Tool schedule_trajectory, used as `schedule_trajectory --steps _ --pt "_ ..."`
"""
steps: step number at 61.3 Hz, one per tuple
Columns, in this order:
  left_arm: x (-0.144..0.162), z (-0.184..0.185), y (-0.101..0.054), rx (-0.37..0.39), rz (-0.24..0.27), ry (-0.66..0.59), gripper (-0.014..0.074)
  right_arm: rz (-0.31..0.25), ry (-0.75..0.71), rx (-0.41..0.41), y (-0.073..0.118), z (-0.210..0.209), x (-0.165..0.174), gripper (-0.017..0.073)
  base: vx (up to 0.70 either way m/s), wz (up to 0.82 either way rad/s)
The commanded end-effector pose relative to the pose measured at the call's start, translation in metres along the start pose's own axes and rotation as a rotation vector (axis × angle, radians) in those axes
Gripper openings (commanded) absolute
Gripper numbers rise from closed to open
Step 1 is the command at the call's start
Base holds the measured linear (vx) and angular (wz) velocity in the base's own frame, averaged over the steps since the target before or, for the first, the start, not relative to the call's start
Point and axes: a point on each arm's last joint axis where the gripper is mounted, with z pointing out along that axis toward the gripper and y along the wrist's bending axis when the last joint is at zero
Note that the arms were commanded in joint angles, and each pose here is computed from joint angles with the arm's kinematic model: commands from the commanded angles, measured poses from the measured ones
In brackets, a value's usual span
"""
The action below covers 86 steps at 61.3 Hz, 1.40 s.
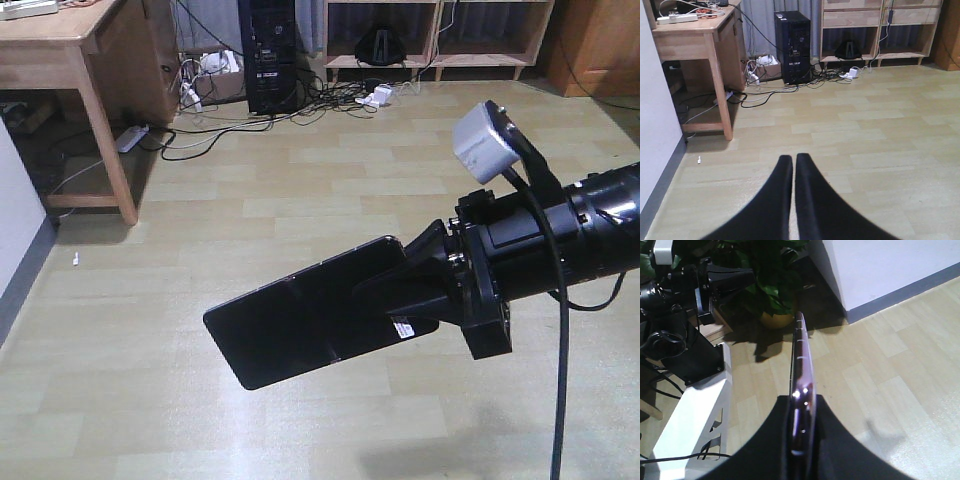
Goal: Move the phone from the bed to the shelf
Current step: 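Keep the phone held in the right gripper while driving across the floor, then carry the held phone toward the white desk with colourful blocks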
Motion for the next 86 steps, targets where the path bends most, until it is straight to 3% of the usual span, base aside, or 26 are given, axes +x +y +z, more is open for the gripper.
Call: schedule_trajectory --steps 1,86 --pt "-0.0061 -0.0003 0.0006 -0.005 -0.01 -0.075 0.0001 -0.022 -0.076 -0.09 0.0179 -0.0086 -0.0129 -0.0001 0.24 -0.06" --pt "-0.0061 -0.0003 0.0006 -0.005 -0.01 -0.075 0.0001 -0.022 -0.076 -0.09 0.0179 -0.0086 -0.0129 -0.0001 0.19 -0.07"
